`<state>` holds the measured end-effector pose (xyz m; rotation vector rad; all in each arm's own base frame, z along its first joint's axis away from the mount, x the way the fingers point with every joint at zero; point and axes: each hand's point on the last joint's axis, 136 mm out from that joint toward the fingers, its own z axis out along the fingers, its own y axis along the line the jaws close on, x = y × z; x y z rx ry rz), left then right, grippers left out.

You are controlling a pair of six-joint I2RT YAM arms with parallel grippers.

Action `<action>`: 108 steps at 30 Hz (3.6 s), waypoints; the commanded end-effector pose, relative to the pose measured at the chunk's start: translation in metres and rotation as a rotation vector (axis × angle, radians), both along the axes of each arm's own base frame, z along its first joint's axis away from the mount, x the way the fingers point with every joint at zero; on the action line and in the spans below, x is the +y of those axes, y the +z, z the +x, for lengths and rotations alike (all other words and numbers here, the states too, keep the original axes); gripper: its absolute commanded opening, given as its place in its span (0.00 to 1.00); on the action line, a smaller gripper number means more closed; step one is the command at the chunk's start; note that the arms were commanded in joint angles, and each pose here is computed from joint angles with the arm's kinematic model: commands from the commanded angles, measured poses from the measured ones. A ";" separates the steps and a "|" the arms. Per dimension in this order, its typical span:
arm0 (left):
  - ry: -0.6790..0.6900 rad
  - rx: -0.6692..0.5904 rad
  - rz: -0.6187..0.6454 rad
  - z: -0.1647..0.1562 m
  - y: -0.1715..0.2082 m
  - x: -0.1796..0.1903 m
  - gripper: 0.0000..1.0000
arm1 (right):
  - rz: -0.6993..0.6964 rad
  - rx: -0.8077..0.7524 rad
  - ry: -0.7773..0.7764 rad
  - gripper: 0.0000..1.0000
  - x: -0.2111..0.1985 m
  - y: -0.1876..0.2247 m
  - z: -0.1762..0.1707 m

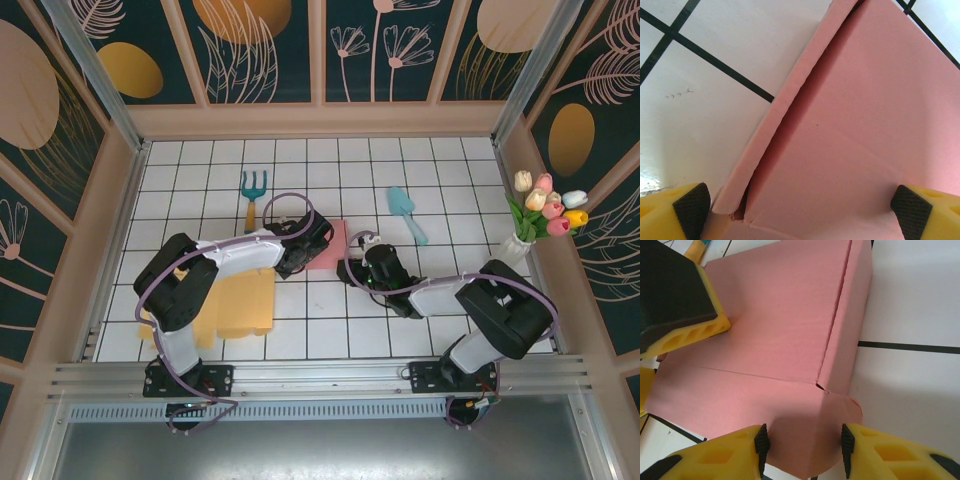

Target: Fold the paper box

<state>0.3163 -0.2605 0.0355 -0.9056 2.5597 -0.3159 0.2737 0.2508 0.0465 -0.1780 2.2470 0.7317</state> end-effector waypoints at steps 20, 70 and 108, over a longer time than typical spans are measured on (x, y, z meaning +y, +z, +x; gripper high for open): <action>0.018 0.078 0.096 -0.019 -0.022 0.022 0.96 | 0.081 0.006 0.094 0.40 0.019 0.016 -0.020; 0.014 0.104 0.114 -0.021 -0.033 0.027 0.96 | -0.151 -0.121 -0.068 0.38 -0.019 -0.035 0.009; -0.159 -0.102 0.067 0.007 0.036 0.006 0.97 | -0.029 0.031 -0.053 0.47 -0.005 -0.031 0.043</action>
